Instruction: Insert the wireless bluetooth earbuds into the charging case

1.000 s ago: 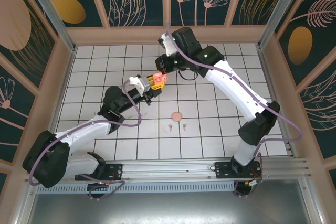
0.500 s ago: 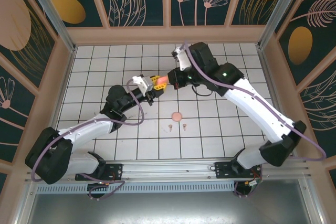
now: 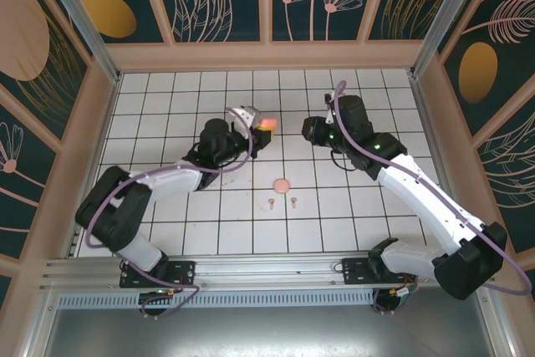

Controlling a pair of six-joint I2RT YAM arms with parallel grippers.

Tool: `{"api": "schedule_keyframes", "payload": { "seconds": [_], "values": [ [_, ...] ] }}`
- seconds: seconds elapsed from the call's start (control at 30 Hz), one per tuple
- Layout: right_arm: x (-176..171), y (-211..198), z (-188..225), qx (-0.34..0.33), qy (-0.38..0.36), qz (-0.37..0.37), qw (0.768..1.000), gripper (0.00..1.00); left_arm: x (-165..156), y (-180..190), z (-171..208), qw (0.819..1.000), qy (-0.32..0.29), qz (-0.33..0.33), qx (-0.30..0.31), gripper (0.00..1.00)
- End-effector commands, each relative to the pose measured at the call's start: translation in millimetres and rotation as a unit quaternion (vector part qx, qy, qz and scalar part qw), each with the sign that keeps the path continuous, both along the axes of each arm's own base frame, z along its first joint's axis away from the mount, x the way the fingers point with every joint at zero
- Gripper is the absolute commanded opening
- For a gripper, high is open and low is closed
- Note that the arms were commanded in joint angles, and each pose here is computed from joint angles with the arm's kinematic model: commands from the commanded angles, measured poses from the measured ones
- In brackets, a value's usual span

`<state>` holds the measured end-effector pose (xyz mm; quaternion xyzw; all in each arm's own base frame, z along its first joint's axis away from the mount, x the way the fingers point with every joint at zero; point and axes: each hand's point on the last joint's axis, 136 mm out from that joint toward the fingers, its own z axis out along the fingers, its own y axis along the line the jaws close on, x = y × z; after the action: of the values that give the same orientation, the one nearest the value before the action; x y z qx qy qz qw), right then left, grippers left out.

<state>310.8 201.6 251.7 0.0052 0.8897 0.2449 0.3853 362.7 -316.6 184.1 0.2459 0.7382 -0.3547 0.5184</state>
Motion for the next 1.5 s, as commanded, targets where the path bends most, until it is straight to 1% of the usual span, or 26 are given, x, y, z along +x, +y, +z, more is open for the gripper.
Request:
{"api": "schedule_keyframes", "payload": {
  "seconds": [0.0, 0.07, 0.17, 0.23, 0.33, 0.5, 0.53, 0.57, 0.63, 0.77, 0.8, 0.9, 0.97, 1.07, 1.17, 1.3, 1.37, 1.4, 1.47],
  "values": [
    [15, -6, -4, 0.010, -0.023, -0.039, 0.999, 0.42, 14, -5, -33, 0.996, 0.091, 0.022, 0.008, 0.02],
    [16, -7, -19, 0.001, -0.012, -0.046, 0.999, 0.47, 21, -14, -57, 0.991, 0.131, 0.019, 0.019, 0.05],
    [16, -8, -34, -0.004, -0.001, -0.051, 0.999, 0.50, 30, -27, -74, 0.986, 0.164, 0.008, 0.014, 0.08],
    [15, -9, -43, -0.009, 0.007, -0.051, 0.999, 0.51, 34, -36, -84, 0.983, 0.185, 0.000, 0.009, 0.11],
    [14, -9, -53, -0.015, 0.018, -0.051, 0.998, 0.51, 39, -47, -102, 0.975, 0.223, -0.012, 0.009, 0.13],
    [12, -10, -63, -0.024, 0.028, -0.048, 0.998, 0.52, 41, -53, -132, 0.964, 0.267, -0.012, 0.016, 0.20],
    [11, -10, -65, -0.027, 0.030, -0.047, 0.998, 0.52, 41, -52, -137, 0.962, 0.273, -0.009, 0.018, 0.22],
    [10, -10, -67, -0.029, 0.032, -0.045, 0.998, 0.55, 41, -52, -141, 0.960, 0.278, -0.006, 0.021, 0.24],
    [9, -10, -72, -0.034, 0.039, -0.044, 0.998, 0.58, 43, -49, -152, 0.957, 0.289, 0.002, 0.032, 0.31],
    [4, -9, -79, -0.045, 0.049, -0.040, 0.997, 0.62, 46, -42, -159, 0.955, 0.292, 0.016, 0.047, 0.45],
    [3, -8, -82, -0.050, 0.053, -0.038, 0.997, 0.65, 48, -39, -158, 0.955, 0.290, 0.021, 0.051, 0.47],
    [-4, -4, -88, -0.068, 0.061, -0.029, 0.995, 0.67, 55, -28, -148, 0.958, 0.278, 0.034, 0.056, 0.57],
    [-10, -1, -94, -0.081, 0.068, -0.023, 0.994, 0.67, 60, -20, -137, 0.961, 0.266, 0.044, 0.058, 0.61],
    [-19, 3, -103, -0.103, 0.080, -0.016, 0.991, 0.67, 67, -5, -116, 0.966, 0.247, 0.058, 0.054, 0.63],
    [-29, 9, -118, -0.129, 0.098, -0.007, 0.987, 0.67, 70, 8, -80, 0.973, 0.216, 0.068, 0.032, 0.63],
    [-40, 21, -142, -0.164, 0.130, 0.018, 0.978, 0.68, 70, 23, -19, 0.984, 0.155, 0.084, -0.001, 0.64],
    [-44, 30, -155, -0.178, 0.143, 0.038, 0.973, 0.68, 69, 32, 5, 0.987, 0.128, 0.099, -0.010, 0.64],
    [-46, 33, -161, -0.184, 0.153, 0.045, 0.970, 0.68, 68, 39, 25, 0.988, 0.106, 0.108, -0.018, 0.64],
    [-48, 37, -172, -0.195, 0.169, 0.049, 0.965, 0.69, 66, 52, 46, 0.988, 0.080, 0.130, -0.025, 0.64]
  ]
}}
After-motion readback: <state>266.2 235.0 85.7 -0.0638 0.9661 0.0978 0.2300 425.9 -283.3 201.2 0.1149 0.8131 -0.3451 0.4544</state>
